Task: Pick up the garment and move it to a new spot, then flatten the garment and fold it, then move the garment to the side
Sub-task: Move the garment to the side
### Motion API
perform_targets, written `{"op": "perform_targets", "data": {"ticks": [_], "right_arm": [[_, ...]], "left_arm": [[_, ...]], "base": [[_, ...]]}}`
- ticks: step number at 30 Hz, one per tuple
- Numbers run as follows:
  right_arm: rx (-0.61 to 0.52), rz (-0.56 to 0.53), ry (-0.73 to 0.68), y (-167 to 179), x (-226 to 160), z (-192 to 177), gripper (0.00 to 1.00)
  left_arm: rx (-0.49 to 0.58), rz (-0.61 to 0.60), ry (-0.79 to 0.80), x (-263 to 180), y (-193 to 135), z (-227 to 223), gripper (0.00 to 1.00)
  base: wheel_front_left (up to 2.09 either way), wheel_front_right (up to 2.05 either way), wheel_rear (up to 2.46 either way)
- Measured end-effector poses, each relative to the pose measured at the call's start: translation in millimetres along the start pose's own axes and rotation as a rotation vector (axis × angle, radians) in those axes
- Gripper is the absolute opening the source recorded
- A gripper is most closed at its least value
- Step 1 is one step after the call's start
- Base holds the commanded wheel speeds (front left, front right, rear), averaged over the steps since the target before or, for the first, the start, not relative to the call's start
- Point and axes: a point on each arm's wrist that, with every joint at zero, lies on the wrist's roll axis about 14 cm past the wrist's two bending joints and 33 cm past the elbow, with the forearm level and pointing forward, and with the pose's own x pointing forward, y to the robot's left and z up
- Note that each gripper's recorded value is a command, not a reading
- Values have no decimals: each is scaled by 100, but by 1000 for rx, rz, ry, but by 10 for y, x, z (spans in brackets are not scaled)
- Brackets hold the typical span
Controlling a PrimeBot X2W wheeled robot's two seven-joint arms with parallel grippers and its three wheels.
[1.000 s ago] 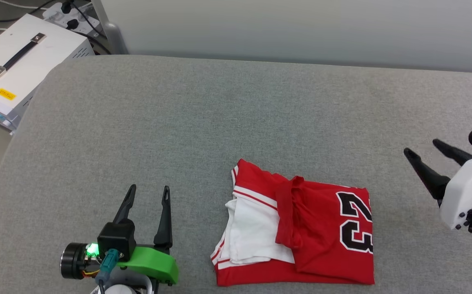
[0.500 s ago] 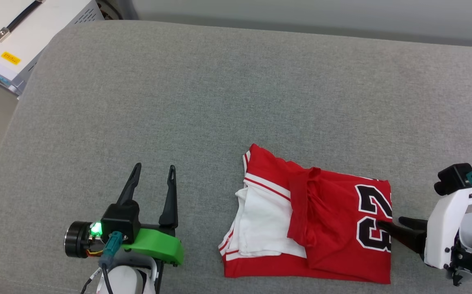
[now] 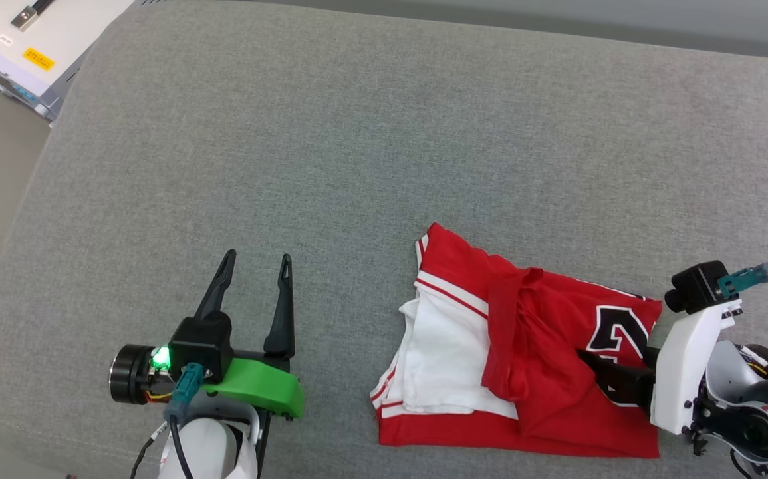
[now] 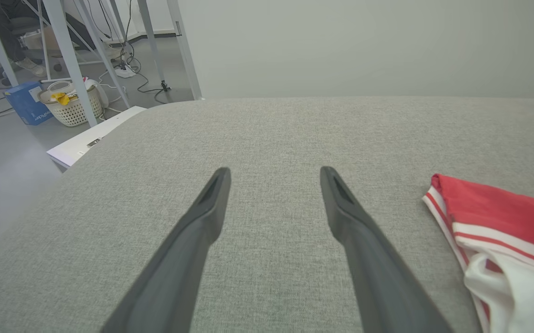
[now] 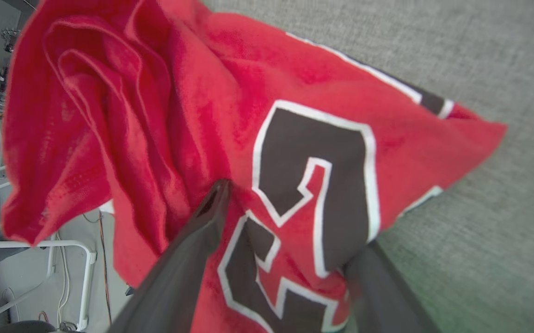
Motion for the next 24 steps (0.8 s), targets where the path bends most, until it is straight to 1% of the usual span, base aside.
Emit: {"op": "perform_targets", "data": {"ticks": [1, 2, 8, 11, 15, 18, 22, 24], "right_arm": [[-2, 3, -10, 9, 12, 16, 13], [-5, 5, -16, 16, 25, 19, 0], [-76, 0, -77, 54, -17, 162, 0], [-138, -10, -108, 89, -93, 220, 0], [-242, -32, -173, 136, -276, 390, 0], [-313, -63, -231, 136, -465, 541, 0], [-408, -149, -281, 26, -771, 687, 0], [-420, -196, -302, -68, -940, 738, 0]], "left_arm": [[0, 1, 1, -2, 4, -4, 100], [1, 2, 3, -5, 7, -8, 100], [-1, 1, -1, -18, 3, 9, 100], [-4, -5, -14, -24, -21, 52, 100], [-10, -22, -32, -18, -87, 106, 100], [-16, -43, -33, -16, -167, 103, 100], [-25, -77, -41, 20, -291, 120, 100], [-30, -101, -52, 69, -372, 150, 100]], "base": [[0, 0, 0], [0, 0, 0], [0, 0, 0], [0, 0, 0], [0, 0, 0], [0, 0, 0], [0, 0, 0], [0, 0, 0]]}}
